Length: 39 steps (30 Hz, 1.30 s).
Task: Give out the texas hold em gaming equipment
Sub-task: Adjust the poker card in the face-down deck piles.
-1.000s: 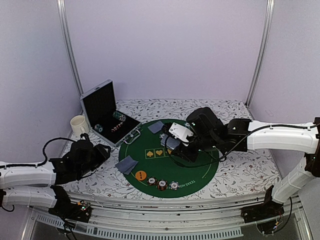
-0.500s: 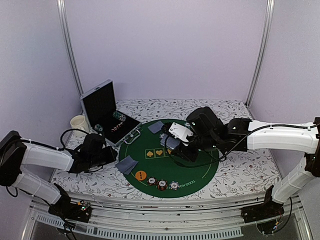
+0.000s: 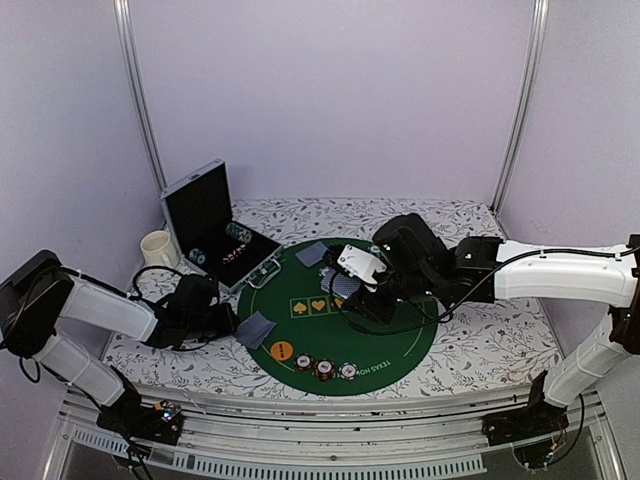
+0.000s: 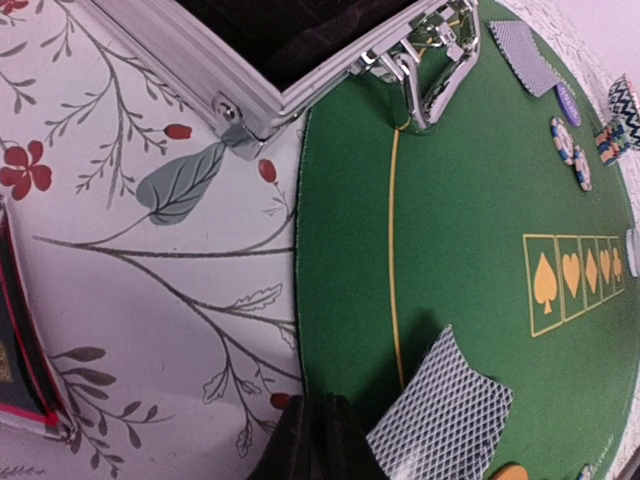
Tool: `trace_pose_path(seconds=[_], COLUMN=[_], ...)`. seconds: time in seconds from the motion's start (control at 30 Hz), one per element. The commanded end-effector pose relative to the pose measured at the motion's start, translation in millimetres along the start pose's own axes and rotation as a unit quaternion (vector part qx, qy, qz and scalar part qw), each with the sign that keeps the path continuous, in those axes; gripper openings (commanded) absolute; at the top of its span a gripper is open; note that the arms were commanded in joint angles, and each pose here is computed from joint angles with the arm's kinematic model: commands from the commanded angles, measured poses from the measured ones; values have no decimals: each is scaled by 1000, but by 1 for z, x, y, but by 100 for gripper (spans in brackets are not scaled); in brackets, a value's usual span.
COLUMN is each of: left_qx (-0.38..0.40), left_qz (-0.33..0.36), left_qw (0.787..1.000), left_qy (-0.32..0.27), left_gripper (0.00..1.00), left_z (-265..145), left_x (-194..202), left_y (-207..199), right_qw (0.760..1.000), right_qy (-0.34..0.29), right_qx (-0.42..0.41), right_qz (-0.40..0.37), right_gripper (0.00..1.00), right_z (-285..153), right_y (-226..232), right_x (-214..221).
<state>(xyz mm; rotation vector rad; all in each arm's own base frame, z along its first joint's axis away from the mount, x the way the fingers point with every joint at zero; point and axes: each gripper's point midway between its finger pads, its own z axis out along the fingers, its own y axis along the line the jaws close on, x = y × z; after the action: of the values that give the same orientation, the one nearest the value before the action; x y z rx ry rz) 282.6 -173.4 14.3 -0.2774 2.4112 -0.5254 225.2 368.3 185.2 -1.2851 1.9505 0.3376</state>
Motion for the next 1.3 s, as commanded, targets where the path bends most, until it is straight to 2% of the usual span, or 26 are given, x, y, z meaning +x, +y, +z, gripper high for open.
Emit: trace_pose_path(seconds=[0.0, 1.27], left_qx=[12, 53], left_qz=[-9, -55], left_qw=[1000, 996], left_qy=[9, 44], left_gripper=[8, 9], left_z=[-3, -20], left_x=[6, 27], left_y=[1, -1], right_qw=[1000, 1000], right_qy=[-9, -14], right_qx=[-1, -2], right_qz=[4, 3], right_gripper=[42, 42], right_z=[-5, -10], right_y=[-2, -2], right_x=[-4, -9])
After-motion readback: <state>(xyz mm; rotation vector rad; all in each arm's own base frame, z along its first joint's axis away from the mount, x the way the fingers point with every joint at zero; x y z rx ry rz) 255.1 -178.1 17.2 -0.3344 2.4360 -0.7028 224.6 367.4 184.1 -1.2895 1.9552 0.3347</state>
